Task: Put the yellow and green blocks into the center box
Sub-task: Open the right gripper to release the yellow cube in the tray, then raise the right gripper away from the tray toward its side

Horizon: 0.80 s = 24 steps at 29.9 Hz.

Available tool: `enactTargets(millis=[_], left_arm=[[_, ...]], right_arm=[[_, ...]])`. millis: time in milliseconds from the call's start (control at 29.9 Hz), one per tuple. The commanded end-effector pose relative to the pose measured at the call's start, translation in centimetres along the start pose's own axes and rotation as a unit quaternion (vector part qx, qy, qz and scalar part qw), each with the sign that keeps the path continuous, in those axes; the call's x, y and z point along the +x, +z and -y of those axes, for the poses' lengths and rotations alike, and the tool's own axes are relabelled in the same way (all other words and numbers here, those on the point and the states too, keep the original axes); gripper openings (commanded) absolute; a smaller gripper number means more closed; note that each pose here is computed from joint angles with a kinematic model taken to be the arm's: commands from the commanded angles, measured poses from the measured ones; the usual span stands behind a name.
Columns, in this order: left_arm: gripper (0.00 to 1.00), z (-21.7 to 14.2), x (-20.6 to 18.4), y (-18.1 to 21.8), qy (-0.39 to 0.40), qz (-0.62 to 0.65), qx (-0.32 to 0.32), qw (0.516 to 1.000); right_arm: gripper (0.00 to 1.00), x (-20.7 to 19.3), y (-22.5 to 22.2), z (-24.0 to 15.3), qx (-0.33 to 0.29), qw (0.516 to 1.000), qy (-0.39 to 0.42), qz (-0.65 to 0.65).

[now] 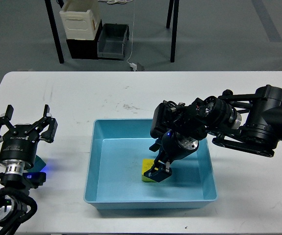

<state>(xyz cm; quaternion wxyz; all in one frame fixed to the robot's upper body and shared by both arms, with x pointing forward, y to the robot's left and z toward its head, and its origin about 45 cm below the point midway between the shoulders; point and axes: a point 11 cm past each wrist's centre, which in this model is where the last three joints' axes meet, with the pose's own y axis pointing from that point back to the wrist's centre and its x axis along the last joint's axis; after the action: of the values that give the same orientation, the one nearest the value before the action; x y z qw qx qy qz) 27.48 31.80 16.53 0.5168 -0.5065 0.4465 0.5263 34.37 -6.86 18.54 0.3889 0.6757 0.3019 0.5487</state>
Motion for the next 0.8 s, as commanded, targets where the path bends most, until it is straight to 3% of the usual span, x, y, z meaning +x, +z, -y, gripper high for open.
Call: enactTargets(millis=[0,100,234,535,769], left_arm=[[1.00,0.7,-0.4,1.9,-0.002,0.039,0.002,0.999],[1.00,1.5,-1.0,3.1,-0.008,0.067,0.010,0.998],[1.00,2.4,-2.4,4.9,-0.020,0.104,0.017,0.994],[1.00,3.9,-3.2,7.1,0.000,0.131,-0.014,0.991],[1.00,5.1,-3.1,9.7,0.058,0.236,-0.014,0.970]], right_arm=[[0.97,1.5,1.0,-1.5,-0.012,0.998,0.054,0.008],[0.97,2.7,2.2,-3.3,-0.027,0.993,0.116,0.018],[0.97,5.6,1.8,-5.1,-0.012,0.963,0.266,0.041],[0.97,8.4,2.6,-9.6,-0.008,0.913,0.398,0.086],[0.97,9.0,2.7,-14.1,0.005,0.810,0.570,0.140]])
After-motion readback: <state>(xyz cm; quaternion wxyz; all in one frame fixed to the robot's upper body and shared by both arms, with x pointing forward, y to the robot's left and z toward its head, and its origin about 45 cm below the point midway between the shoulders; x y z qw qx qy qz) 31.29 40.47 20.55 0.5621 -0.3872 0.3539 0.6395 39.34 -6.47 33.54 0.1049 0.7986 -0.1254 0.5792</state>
